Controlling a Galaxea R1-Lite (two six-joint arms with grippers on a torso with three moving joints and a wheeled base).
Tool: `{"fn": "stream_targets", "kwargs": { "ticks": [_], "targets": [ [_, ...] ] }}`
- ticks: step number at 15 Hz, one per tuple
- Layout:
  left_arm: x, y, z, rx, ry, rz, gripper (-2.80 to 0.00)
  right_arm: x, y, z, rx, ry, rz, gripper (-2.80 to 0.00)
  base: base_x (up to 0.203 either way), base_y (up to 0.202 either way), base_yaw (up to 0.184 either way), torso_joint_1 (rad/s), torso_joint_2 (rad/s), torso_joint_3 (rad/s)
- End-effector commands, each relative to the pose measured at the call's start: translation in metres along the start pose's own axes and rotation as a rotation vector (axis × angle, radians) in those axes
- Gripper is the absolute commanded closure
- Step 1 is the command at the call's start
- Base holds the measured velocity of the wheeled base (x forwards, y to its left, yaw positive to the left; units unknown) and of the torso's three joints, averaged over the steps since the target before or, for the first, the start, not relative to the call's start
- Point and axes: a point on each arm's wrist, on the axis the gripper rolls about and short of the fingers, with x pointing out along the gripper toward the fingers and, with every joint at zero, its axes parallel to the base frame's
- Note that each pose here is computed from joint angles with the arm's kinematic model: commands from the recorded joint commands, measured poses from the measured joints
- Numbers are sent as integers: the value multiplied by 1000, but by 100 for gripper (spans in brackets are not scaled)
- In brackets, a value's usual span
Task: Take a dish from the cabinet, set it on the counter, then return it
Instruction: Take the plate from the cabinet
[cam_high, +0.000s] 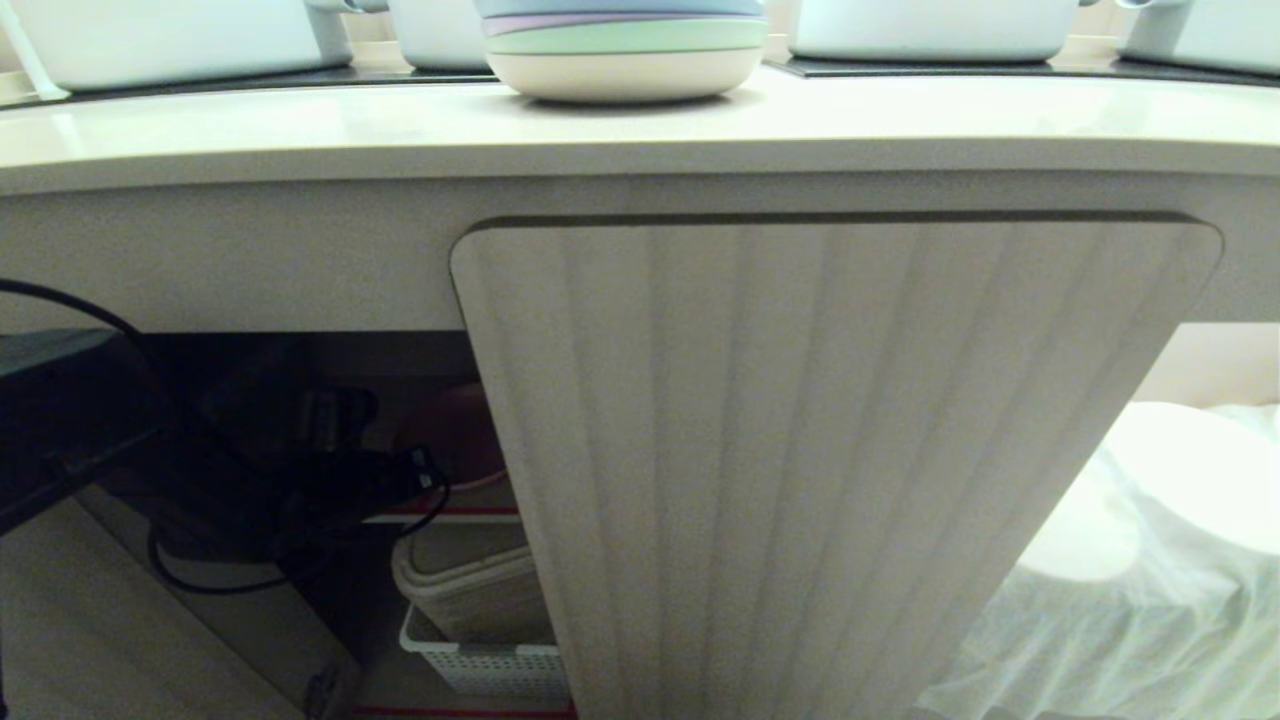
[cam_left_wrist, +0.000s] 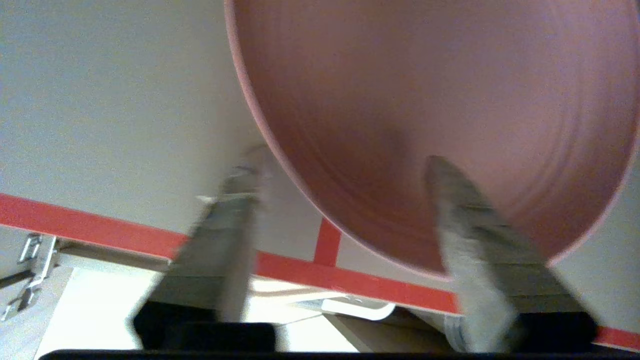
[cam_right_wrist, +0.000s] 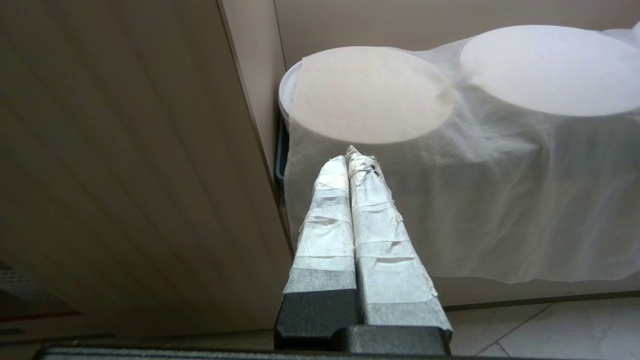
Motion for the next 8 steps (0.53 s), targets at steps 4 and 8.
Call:
{"fn": "stream_targets", "kwargs": {
  "ticks": [4, 8],
  "targets": [
    [1, -2, 3, -1, -12, -10, 0, 0, 0, 0, 1, 0, 0, 0, 0, 0, 0, 0, 0, 0],
    [1, -3, 4, 0, -30, -19, 0, 0, 0, 0, 1, 0, 0, 0, 0, 0, 0, 0, 0, 0]
  ]
}}
